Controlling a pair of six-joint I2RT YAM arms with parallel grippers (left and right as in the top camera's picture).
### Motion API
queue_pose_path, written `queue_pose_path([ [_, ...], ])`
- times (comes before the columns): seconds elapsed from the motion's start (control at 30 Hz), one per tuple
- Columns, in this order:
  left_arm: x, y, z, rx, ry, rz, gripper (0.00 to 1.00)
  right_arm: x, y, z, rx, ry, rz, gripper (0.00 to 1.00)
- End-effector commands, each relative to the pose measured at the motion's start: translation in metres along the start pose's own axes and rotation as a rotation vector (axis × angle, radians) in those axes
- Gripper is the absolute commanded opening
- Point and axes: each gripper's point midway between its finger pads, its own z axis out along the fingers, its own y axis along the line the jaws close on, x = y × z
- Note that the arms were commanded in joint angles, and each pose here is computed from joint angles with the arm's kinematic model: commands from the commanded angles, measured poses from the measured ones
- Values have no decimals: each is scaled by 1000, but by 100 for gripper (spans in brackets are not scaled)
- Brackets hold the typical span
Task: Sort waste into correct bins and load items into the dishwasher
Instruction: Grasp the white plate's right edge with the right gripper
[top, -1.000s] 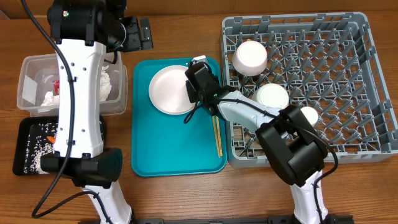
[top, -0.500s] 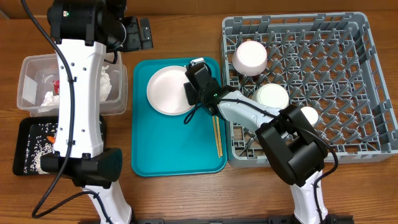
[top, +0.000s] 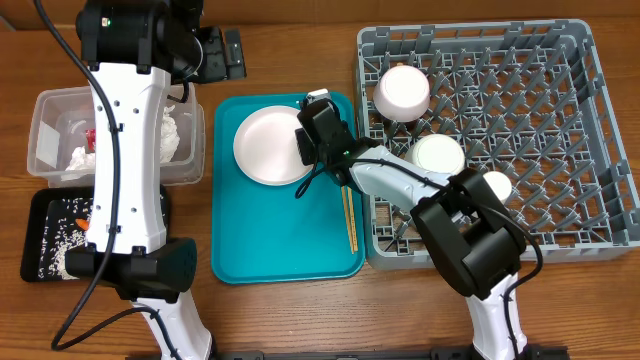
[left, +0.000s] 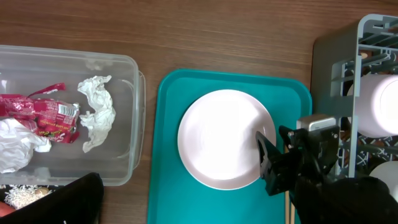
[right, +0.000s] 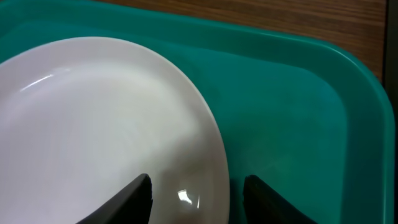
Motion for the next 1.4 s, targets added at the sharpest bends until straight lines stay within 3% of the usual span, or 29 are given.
queue_pose_path([
  [0.0,-3,-6,-16,25,-37,-4,100,9,-6,10,28,12,-2,50],
  [0.33,-3,-6,-16,25,-37,-4,100,13,-6,17,28,13,-2,34],
  [0.8,-3,-6,-16,25,-37,-4,100,26,-10,18,44,62,-12,33],
  [1.07,-3,-6,-16,25,-37,-4,100,20,-9,12,41,53,-10,22],
  [1.23,-3,-6,-16,25,-37,-4,100,21,-10,12,42,56,-11,21],
  [1.3,-3,-6,-16,25,-37,-4,100,21,-10,12,42,56,-11,13],
  [1.37,-3,-6,-16,25,-37,-4,100,21,-10,12,42,56,-11,11],
])
